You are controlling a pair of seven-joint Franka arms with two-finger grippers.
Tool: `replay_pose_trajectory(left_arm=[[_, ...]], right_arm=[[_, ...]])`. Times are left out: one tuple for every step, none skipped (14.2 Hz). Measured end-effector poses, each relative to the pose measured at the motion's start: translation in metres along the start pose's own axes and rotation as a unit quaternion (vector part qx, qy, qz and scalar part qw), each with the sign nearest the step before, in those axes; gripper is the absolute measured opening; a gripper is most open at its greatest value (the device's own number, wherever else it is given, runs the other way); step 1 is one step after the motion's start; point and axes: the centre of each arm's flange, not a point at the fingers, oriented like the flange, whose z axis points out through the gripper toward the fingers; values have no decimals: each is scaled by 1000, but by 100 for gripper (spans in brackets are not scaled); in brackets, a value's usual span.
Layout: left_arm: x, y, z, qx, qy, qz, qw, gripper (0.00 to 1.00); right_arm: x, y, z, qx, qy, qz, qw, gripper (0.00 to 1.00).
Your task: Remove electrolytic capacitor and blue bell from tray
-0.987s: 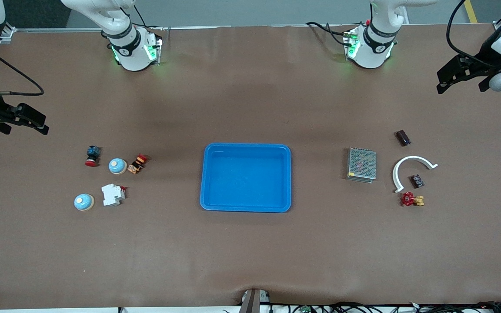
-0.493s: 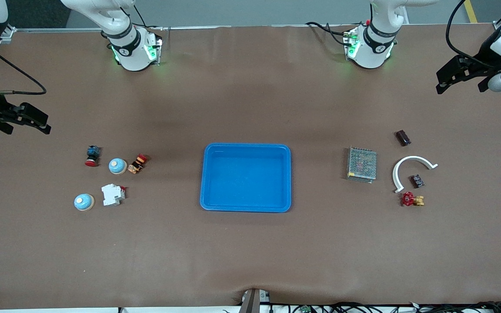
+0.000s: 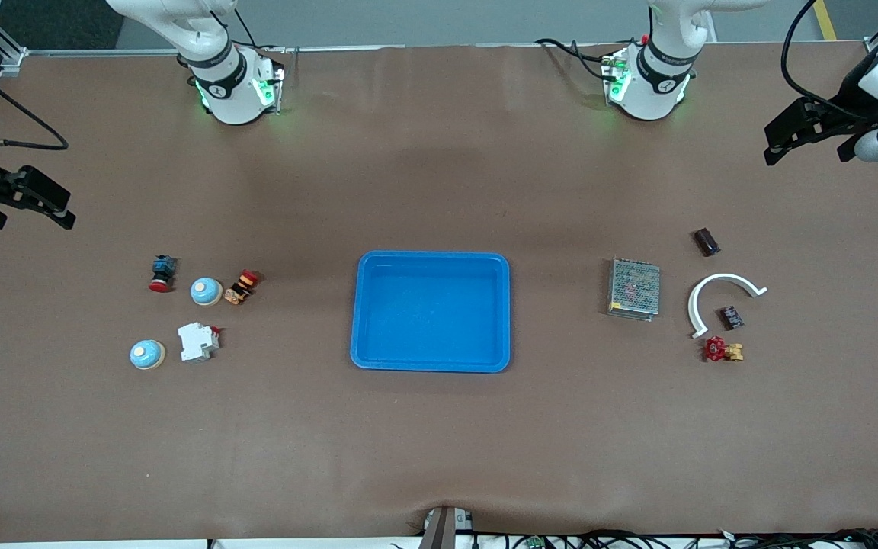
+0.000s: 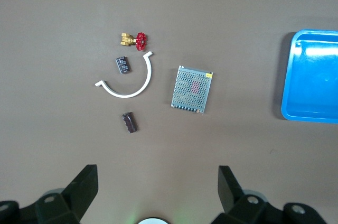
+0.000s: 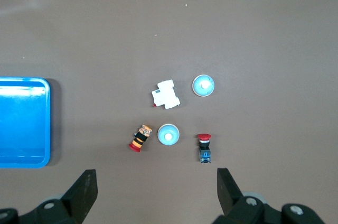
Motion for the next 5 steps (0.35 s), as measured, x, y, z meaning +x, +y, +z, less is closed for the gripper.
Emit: replay_pose_trajectory(left_arm=[[0,0,0,0,0,0,1000,100],[0,0,0,0,0,0,1000,100],[0,0,0,0,0,0,1000,100],[0,0,0,0,0,0,1000,100],[0,0,0,0,0,0,1000,100]], right_arm=[[-1,0,-3,0,2,1,1000,100],[-2,0,-4,0,3,1,1000,100],[-2,0,-4,0,3,1,1000,100],[-2,0,-4,0,3,2,1000,100],[-2,0,-4,0,3,2,1000,100]])
